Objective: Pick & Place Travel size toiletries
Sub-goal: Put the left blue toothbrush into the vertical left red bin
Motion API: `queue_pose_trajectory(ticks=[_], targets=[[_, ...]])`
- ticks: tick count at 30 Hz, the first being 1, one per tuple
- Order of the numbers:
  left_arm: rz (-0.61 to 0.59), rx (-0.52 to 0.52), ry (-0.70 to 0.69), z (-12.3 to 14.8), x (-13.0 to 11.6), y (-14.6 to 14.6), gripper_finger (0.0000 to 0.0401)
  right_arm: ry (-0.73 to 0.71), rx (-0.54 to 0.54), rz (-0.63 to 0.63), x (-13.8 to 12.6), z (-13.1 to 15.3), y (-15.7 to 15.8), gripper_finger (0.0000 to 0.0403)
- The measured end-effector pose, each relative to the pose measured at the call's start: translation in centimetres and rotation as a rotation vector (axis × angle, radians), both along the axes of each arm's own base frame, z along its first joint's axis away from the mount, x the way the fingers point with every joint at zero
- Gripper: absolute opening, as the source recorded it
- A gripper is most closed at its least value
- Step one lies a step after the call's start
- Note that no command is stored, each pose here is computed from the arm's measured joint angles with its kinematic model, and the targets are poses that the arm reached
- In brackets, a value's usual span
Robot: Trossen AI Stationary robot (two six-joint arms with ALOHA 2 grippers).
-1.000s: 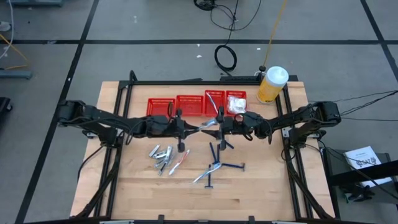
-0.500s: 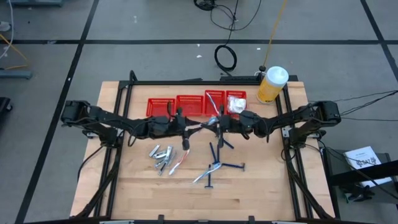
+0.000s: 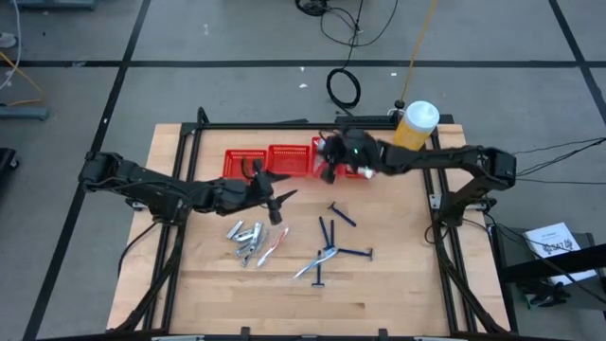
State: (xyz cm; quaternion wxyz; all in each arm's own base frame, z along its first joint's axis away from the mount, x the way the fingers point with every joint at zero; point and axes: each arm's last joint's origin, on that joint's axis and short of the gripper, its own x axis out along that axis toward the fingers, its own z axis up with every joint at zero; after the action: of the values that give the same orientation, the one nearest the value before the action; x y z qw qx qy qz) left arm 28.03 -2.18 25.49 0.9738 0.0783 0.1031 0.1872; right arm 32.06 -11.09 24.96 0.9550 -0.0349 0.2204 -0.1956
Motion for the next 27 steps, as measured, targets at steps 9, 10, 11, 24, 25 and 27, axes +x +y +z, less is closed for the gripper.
queue_pose_trajectory(ticks=[9,10,11,24,25,27], targets=[[0.078,-0.072,0.118,-1.6,-0.2,1.2,0.0181,0.158,0.143,-0.057,-1.7,-0.7,-3.4,0.0006],[0.081,-0.072,0.122,-1.6,-0.2,1.3,0.0178,0.161,0.150,-0.052,-1.5,-1.1,-3.5,0.0006],[0.082,-0.072,0.125,-1.7,-0.2,1.3,0.0176,0.169,0.163,-0.049,-1.4,-1.4,-3.5,0.0006],[0.101,-0.108,0.153,-2.1,-0.4,1.6,0.0171,0.207,0.192,-0.044,-0.9,-2.5,-3.2,0.0035],[0.102,-0.109,0.155,-2.1,-0.4,1.6,0.0171,0.216,0.196,-0.041,-0.9,-2.7,-3.2,0.0045],[0.103,-0.113,0.154,-2.1,-0.4,1.6,0.0174,0.224,0.196,-0.044,-1.0,-2.7,-3.2,0.0070]])
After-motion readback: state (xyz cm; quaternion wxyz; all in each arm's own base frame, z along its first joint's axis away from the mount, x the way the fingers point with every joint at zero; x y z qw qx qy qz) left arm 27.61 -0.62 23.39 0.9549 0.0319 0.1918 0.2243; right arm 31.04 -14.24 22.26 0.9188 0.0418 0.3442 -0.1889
